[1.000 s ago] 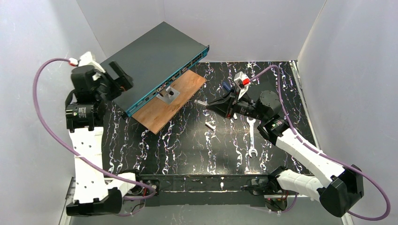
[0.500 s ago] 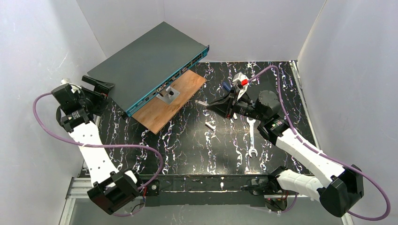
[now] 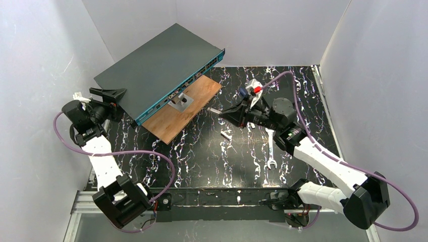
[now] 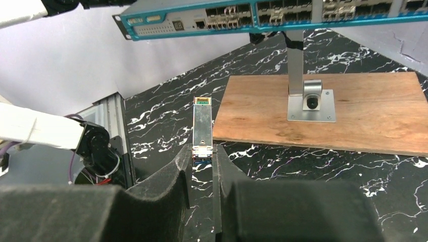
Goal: Insert the plug into the switch port
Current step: Insert the connector into the switch port.
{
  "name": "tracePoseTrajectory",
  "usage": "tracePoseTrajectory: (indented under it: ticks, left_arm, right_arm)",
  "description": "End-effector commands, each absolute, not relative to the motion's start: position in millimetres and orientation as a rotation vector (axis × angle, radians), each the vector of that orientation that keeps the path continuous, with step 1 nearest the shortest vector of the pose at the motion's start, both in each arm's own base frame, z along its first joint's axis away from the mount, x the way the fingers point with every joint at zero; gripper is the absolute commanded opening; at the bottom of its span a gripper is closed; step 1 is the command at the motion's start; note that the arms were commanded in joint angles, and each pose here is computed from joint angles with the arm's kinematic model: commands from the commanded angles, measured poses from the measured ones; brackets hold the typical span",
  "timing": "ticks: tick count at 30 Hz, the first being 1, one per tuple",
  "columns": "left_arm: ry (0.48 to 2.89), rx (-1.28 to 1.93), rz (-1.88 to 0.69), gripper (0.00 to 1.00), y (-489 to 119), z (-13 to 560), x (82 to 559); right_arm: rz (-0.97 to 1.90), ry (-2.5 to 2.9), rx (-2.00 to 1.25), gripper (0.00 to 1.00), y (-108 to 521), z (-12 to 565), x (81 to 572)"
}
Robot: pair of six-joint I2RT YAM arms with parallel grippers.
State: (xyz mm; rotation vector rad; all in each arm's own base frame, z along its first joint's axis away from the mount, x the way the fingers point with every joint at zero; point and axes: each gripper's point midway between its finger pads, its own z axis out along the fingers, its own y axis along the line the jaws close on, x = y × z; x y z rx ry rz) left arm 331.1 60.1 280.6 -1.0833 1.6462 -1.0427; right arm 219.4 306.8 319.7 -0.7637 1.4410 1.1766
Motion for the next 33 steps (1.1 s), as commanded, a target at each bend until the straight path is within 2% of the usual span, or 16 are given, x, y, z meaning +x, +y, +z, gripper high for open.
tracePoseTrajectory:
  ticks: [1,15,20,29,33]
  left_arm:
    - [1.621,-0.999,-1.185,0.85,48.1,299.0,333.3]
    - [1.696,-1.007,-1.409,0.80,14.3,300.2,335.4]
    - [1.713,-1.049,-1.449,0.70,12.9,289.9,336.8]
    - [1.745,-1.071,-1.443,0.59,12.6,265.8,335.6]
    - [1.754,-1.060,-1.450,0.49,11.9,263.9,335.3]
  right_arm:
    - [1.083,1.361,-0.771,0.01,322.3,334.0,226.9]
    - [0.772,1.301,-0.777,0.01,370.1,341.4,255.6]
    - [0.688,1.300,-0.752,0.01,380.4,340.5,270.0]
    - [0.602,1.303,-0.766,0.01,393.2,335.9,279.4]
    - [0.604,1.301,-0.762,0.01,396.7,339.5,281.0]
